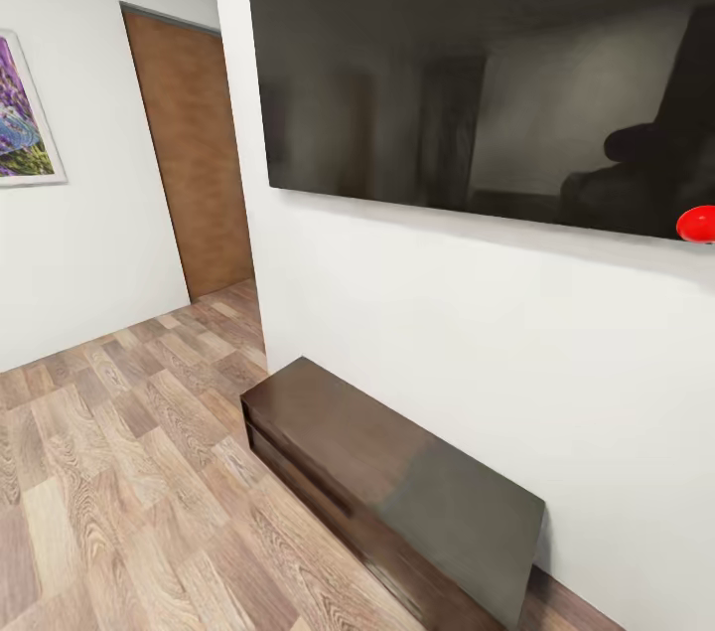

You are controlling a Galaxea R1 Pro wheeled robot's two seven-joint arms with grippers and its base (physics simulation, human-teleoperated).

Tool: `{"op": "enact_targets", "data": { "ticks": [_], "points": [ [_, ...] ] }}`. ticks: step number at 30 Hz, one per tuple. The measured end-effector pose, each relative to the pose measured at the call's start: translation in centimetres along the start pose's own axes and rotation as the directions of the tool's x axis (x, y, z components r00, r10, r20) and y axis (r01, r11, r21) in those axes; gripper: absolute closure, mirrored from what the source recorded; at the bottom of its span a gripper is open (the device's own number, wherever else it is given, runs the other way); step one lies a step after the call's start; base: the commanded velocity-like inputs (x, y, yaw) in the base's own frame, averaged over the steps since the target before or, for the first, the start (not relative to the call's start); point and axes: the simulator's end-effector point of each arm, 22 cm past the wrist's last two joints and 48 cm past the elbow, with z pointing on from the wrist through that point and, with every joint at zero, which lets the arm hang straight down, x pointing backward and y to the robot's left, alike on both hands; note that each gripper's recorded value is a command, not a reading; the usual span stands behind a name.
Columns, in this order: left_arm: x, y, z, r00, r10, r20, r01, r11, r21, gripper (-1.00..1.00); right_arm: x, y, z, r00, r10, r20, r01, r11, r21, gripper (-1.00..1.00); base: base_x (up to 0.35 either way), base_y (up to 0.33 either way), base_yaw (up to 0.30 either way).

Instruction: In the bedroom, move the book from the bed onto either nightstand, and place the two sandals side by side next to the bed.

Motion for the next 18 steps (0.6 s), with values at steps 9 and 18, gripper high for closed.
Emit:
{"op": "enact_targets", "data": {
  "ticks": [9,18],
  "points": [
    [-1.3,-0.5,0.0,1.000,0.000,0.031,0.000,1.000,0.007,-1.00,-0.2,0.0,0.0,1.000,-0.003,0.003,0.003,1.000,-0.001,-1.00,0.000,0.000,0.000],
    [-4.1,-0.6,-0.2,0.995,-0.001,0.096,0.000,1.000,0.008,-1.00,-0.2,0.0,0.0,1.000,-0.003,0.003,0.003,1.000,-0.001,-1.00,0.000,0.000,0.000]
  ]
}}
